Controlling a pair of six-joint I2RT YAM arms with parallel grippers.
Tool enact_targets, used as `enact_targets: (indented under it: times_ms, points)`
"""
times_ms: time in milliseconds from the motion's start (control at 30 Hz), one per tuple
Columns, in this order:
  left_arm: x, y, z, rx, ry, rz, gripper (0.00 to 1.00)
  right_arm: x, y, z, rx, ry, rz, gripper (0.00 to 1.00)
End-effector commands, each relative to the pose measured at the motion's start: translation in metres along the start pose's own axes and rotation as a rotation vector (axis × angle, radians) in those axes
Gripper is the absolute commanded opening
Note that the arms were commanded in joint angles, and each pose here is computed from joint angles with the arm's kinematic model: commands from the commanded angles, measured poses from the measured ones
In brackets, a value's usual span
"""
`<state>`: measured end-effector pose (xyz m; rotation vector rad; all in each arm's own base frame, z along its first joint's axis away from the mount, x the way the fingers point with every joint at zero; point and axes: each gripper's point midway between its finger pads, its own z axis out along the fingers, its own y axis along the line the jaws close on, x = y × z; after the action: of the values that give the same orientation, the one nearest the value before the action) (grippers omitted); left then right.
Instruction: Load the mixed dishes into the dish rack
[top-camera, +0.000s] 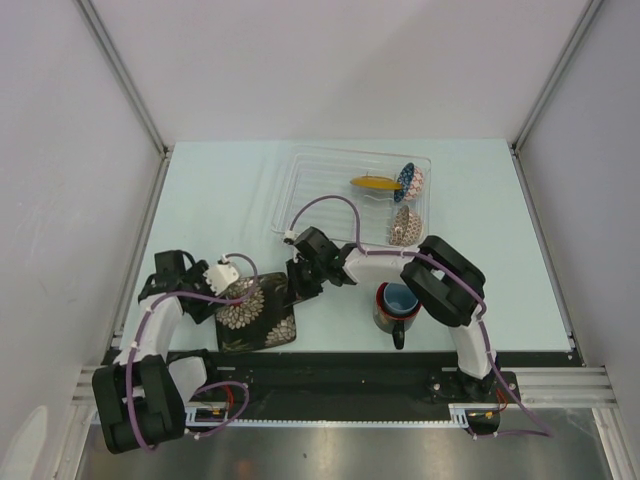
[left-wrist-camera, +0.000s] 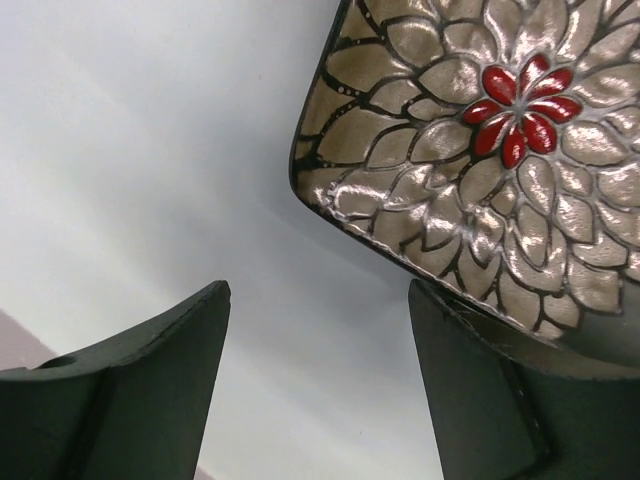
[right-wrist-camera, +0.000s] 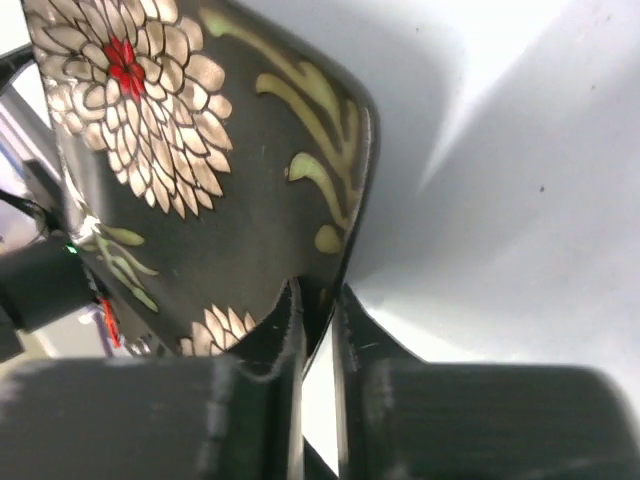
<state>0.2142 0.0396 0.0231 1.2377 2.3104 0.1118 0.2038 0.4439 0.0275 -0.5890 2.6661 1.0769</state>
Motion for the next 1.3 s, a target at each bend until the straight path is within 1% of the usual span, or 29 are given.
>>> enact_targets:
  times_ms: [0,200,367,400,433,500,533,600,633,667,733,833,967,1000,1067,1100,1133,1200,1233,1267]
  points:
    - [-0.018,-0.030,0.011,0.102,-0.101,-0.032,0.78,-0.010,0.041,0.010,-0.131,-0.021,-0.072,0.00]
    - [-0.025,-0.029,0.015,0.110,-0.117,-0.050,0.77,-0.015,0.053,0.002,-0.156,-0.039,-0.090,0.00]
    - [-0.047,-0.020,0.000,0.106,-0.172,-0.051,0.77,-0.019,0.077,-0.018,-0.170,-0.084,-0.161,0.00]
    - [-0.054,-0.017,-0.005,0.101,-0.197,-0.060,0.77,-0.021,0.080,-0.023,-0.163,-0.101,-0.203,0.00]
    - [-0.065,-0.006,-0.015,0.078,-0.224,-0.055,0.76,-0.023,0.082,-0.027,-0.150,-0.117,-0.231,0.00]
    - [-0.078,-0.003,-0.031,0.084,-0.254,-0.079,0.76,-0.030,0.086,-0.043,-0.096,-0.169,-0.287,0.00]
    - [-0.094,0.010,-0.045,0.059,-0.300,-0.075,0.76,-0.037,0.082,-0.050,-0.050,-0.205,-0.342,0.00]
    - [-0.107,0.016,-0.062,0.052,-0.338,-0.101,0.77,-0.044,0.083,-0.069,-0.006,-0.238,-0.414,0.00]
    - [-0.120,0.028,-0.077,0.028,-0.383,-0.102,0.76,-0.048,0.077,-0.074,0.032,-0.251,-0.425,0.00]
    - [-0.126,0.033,-0.083,0.019,-0.403,-0.120,0.77,-0.056,0.078,-0.084,0.041,-0.278,-0.440,0.00]
    - [-0.140,0.048,-0.101,-0.005,-0.453,-0.132,0.76,-0.063,0.071,-0.092,0.072,-0.287,-0.464,0.00]
    - [-0.152,0.065,-0.121,-0.029,-0.513,-0.183,0.76,-0.081,0.061,-0.110,0.120,-0.322,-0.492,0.00]
    - [-0.157,0.085,-0.138,-0.069,-0.560,-0.236,0.77,-0.109,0.059,-0.141,0.159,-0.394,-0.532,0.00]
    - [-0.156,0.090,-0.141,-0.084,-0.564,-0.241,0.76,-0.123,0.058,-0.155,0.177,-0.422,-0.530,0.00]
    - [-0.154,0.092,-0.138,-0.079,-0.556,-0.251,0.76,-0.138,0.059,-0.169,0.201,-0.445,-0.553,0.00]
    - [-0.152,0.090,-0.135,-0.071,-0.551,-0.260,0.76,-0.150,0.068,-0.184,0.204,-0.470,-0.563,0.00]
    - [-0.150,0.090,-0.133,-0.067,-0.547,-0.268,0.76,-0.159,0.068,-0.193,0.213,-0.489,-0.566,0.00]
    - [-0.146,0.086,-0.126,-0.058,-0.539,-0.273,0.76,-0.170,0.073,-0.209,0.228,-0.514,-0.581,0.00]
    - [-0.145,0.085,-0.124,-0.061,-0.536,-0.276,0.76,-0.182,0.082,-0.224,0.220,-0.552,-0.588,0.00]
    - [-0.143,0.084,-0.121,-0.061,-0.531,-0.278,0.76,-0.187,0.086,-0.232,0.219,-0.563,-0.595,0.00]
